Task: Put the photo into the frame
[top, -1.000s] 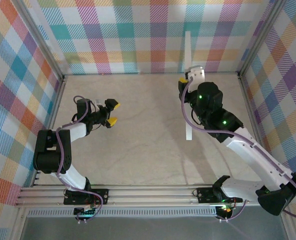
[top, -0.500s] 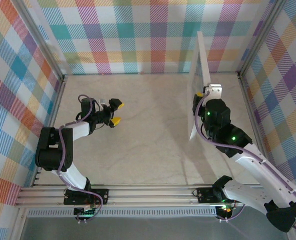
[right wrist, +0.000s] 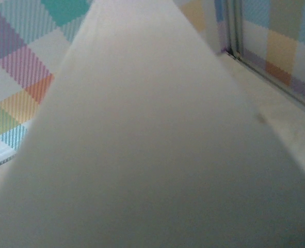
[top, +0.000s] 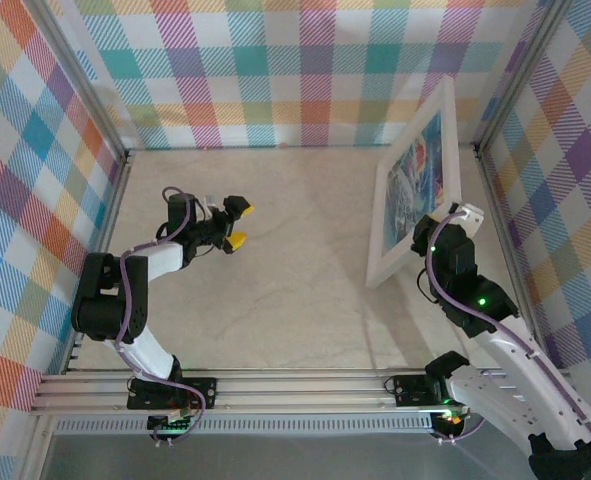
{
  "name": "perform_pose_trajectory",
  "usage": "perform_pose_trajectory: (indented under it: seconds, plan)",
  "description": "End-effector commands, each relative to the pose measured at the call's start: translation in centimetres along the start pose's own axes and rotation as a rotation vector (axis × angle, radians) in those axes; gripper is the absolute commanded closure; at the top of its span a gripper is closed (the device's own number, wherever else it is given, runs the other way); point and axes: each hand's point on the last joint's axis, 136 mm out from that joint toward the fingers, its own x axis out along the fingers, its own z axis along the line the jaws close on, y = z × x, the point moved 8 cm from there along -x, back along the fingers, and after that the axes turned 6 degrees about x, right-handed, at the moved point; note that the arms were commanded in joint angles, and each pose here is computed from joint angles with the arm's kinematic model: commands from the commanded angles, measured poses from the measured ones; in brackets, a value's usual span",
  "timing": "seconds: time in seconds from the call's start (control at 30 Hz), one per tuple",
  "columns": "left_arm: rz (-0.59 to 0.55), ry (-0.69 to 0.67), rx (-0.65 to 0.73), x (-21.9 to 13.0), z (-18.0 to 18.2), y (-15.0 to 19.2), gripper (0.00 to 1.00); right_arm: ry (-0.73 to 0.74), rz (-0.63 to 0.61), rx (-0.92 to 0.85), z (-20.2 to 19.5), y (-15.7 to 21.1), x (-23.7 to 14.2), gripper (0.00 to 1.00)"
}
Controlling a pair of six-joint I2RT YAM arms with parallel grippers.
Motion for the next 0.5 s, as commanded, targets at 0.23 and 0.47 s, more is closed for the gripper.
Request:
perform_pose_trajectory:
  seconds: [0.23, 0.47]
  plan:
    - [0.03, 0.025, 0.052, 2.4, -2.1, 0.5, 0.0, 0.275, 0.108, 0.064, -5.8, 4.4, 1.5, 1.0]
    - [0.05, 0.022, 0.052, 3.3, -2.1, 0.8, 0.0, 0.281, 0.148, 0.129, -6.8, 5.2, 2.3, 1.0]
